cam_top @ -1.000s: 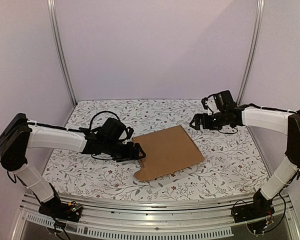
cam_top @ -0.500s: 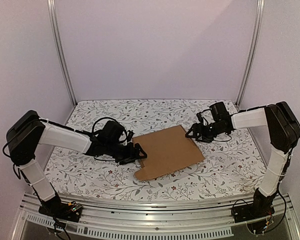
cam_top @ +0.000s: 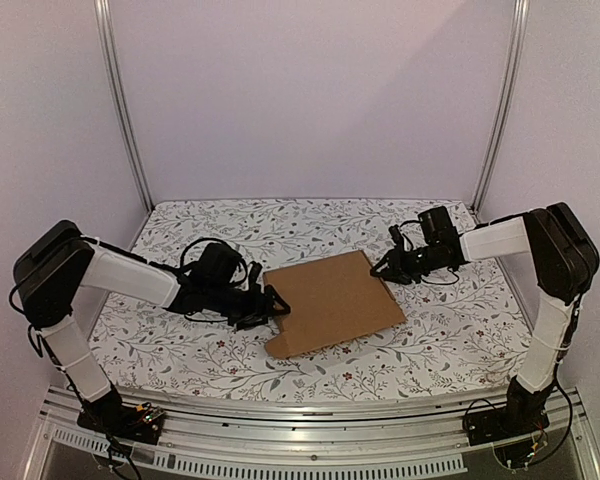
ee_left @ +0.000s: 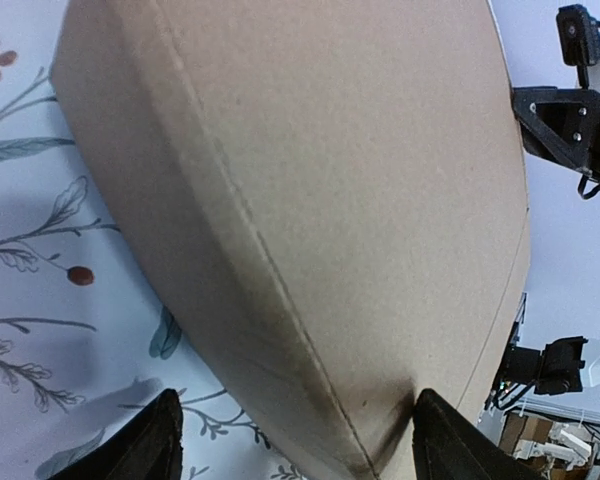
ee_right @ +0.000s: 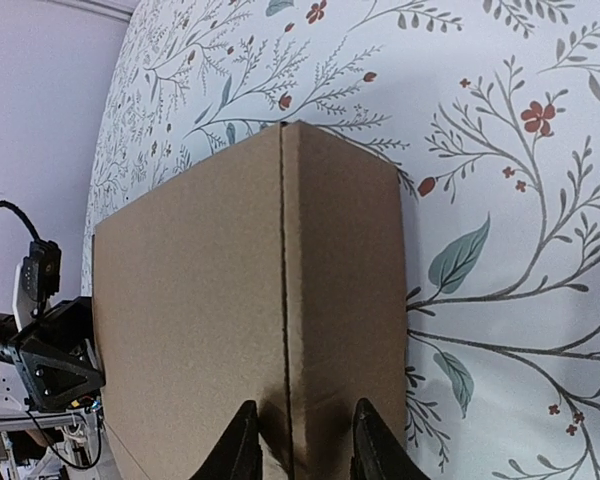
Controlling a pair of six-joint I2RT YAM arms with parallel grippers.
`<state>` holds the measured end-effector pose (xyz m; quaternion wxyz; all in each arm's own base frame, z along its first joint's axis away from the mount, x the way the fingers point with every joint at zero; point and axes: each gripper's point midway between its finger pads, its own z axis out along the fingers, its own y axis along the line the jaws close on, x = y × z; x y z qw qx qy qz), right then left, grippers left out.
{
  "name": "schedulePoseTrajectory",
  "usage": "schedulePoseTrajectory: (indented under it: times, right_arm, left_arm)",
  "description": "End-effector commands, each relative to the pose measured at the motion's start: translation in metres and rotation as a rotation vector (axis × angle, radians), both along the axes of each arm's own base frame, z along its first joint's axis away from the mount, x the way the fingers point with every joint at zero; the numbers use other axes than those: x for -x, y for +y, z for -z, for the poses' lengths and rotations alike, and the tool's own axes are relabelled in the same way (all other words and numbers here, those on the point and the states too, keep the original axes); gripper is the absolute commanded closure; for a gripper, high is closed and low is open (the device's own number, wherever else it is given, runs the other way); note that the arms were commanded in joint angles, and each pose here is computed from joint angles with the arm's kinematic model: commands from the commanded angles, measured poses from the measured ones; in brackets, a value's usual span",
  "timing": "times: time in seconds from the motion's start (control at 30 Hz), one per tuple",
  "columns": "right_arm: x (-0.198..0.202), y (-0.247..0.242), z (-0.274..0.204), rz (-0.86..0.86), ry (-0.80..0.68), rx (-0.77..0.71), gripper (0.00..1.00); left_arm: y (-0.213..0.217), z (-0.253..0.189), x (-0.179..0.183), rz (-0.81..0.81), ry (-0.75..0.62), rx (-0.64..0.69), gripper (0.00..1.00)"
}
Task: Fold the paper box
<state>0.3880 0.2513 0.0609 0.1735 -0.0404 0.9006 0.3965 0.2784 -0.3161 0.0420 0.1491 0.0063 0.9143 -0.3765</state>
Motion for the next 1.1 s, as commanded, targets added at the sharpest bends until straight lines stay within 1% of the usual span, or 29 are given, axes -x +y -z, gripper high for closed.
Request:
schedulePoseTrajectory:
  times: [0.0,0.23,0.33,0.37,0.43,0.5,0.53,0.57,0.6,0.9,1.07]
  right_arm:
    - [0.012,-0.002,0.015,0.014,0.04,-0.005,0.77]
    - [0.023,-0.004,0.026,0.03,0.064,-0.021,0.95]
    - [0.027,-0.007,0.03,0.04,0.069,-0.011,1.0]
    - [0.028,-0.008,0.032,0.044,0.073,-0.007,1.0]
    - [0.031,-0.01,0.034,0.046,0.077,0.001,1.0]
    - [0.032,-0.012,0.035,0.051,0.077,0.006,1.0]
    - [0.033,-0.012,0.035,0.05,0.076,0.008,1.0]
    - [0.034,-0.012,0.035,0.052,0.077,0.009,1.0]
    - [0.034,-0.012,0.035,0.054,0.077,0.008,1.0]
    - [0.042,-0.013,0.037,0.047,0.09,0.012,1.0]
    - [0.046,-0.016,0.041,0.053,0.095,0.024,1.0]
  left_arm:
    - [0.022,0.017,0.003,-0.033,0.037,-0.046,0.23]
    - [0.033,0.022,0.006,-0.056,0.05,-0.028,0.22]
    - [0.039,0.021,0.005,-0.083,0.052,0.0,0.21]
    - [0.039,0.02,0.005,-0.089,0.051,0.019,0.2]
    - [0.037,0.017,0.004,-0.09,0.053,0.062,0.15]
    - [0.035,0.014,0.004,-0.085,0.058,0.098,0.13]
    - [0.033,0.014,0.003,-0.088,0.063,0.116,0.1]
    - [0.031,0.012,0.003,-0.088,0.065,0.136,0.02]
    - [0.03,0.012,0.003,-0.088,0.068,0.154,0.01]
    - [0.026,0.012,-0.003,-0.099,0.074,0.259,0.0]
    - [0.023,0.016,-0.006,-0.093,0.077,0.269,0.01]
